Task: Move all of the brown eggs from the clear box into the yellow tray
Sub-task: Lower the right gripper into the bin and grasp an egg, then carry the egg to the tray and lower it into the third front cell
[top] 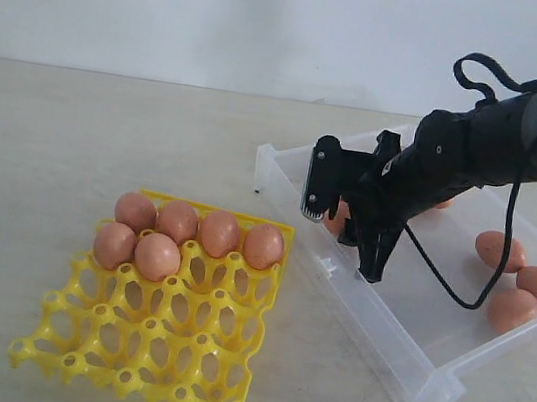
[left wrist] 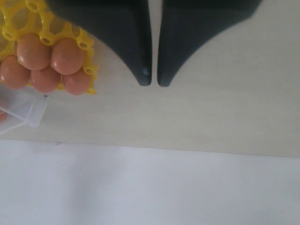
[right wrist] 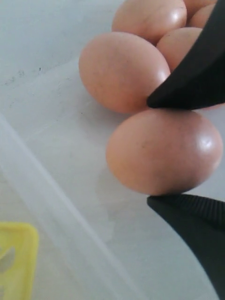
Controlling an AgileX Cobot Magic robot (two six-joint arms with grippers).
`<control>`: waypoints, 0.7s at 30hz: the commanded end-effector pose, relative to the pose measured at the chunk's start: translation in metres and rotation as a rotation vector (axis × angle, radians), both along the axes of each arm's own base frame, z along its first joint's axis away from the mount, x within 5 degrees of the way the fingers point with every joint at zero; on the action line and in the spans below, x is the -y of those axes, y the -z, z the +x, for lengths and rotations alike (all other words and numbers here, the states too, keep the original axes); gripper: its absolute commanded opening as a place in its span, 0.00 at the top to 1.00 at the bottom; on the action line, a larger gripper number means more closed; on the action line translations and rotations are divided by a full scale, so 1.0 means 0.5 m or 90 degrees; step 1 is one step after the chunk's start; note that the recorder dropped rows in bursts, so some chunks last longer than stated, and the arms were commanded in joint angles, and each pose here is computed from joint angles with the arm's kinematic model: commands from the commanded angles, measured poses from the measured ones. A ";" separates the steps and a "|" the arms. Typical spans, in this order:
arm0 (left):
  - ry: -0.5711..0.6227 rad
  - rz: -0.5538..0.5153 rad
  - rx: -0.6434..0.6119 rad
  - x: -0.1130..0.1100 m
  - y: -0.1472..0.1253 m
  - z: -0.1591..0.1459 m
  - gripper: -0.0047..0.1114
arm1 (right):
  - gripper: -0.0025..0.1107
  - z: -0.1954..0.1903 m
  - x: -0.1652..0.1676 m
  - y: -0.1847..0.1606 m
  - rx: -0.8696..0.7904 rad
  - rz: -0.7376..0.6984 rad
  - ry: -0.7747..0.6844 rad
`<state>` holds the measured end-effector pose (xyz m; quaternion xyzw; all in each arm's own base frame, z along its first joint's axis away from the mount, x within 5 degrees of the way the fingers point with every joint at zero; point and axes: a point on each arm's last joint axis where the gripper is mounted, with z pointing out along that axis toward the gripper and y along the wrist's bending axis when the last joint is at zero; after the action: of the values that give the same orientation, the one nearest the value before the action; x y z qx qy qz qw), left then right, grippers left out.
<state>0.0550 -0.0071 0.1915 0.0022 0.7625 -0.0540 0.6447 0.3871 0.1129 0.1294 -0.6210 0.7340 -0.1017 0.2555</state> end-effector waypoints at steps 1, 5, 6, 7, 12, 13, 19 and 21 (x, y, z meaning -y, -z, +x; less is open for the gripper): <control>0.001 -0.007 0.003 0.000 0.001 0.000 0.92 | 0.98 -0.002 0.000 -0.007 -0.026 0.089 0.143; 0.001 -0.007 0.001 0.000 0.002 0.000 0.92 | 0.98 -0.002 0.001 -0.054 -0.031 0.254 0.361; 0.001 -0.007 0.003 0.000 0.001 0.000 0.92 | 0.98 -0.006 0.002 -0.062 -0.022 0.288 0.392; 0.001 -0.007 0.003 0.000 0.001 0.000 0.92 | 0.98 -0.012 0.004 -0.070 -0.006 0.328 0.421; 0.001 -0.007 0.003 0.000 0.001 0.000 0.92 | 0.98 -0.066 0.036 -0.096 0.098 0.503 0.558; 0.001 -0.007 0.003 0.000 0.001 0.000 0.92 | 0.98 -0.084 0.047 -0.101 0.125 0.546 0.592; 0.001 -0.007 0.003 0.000 0.001 0.000 0.92 | 0.98 -0.198 0.061 -0.158 0.179 0.887 0.559; 0.001 -0.007 0.003 0.000 0.001 0.000 0.92 | 0.98 -0.228 0.018 -0.181 0.115 0.927 0.349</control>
<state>0.0550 -0.0071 0.1915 0.0022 0.7625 -0.0540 0.6447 0.2929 0.0804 0.1991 0.0332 0.7903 0.1715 0.5873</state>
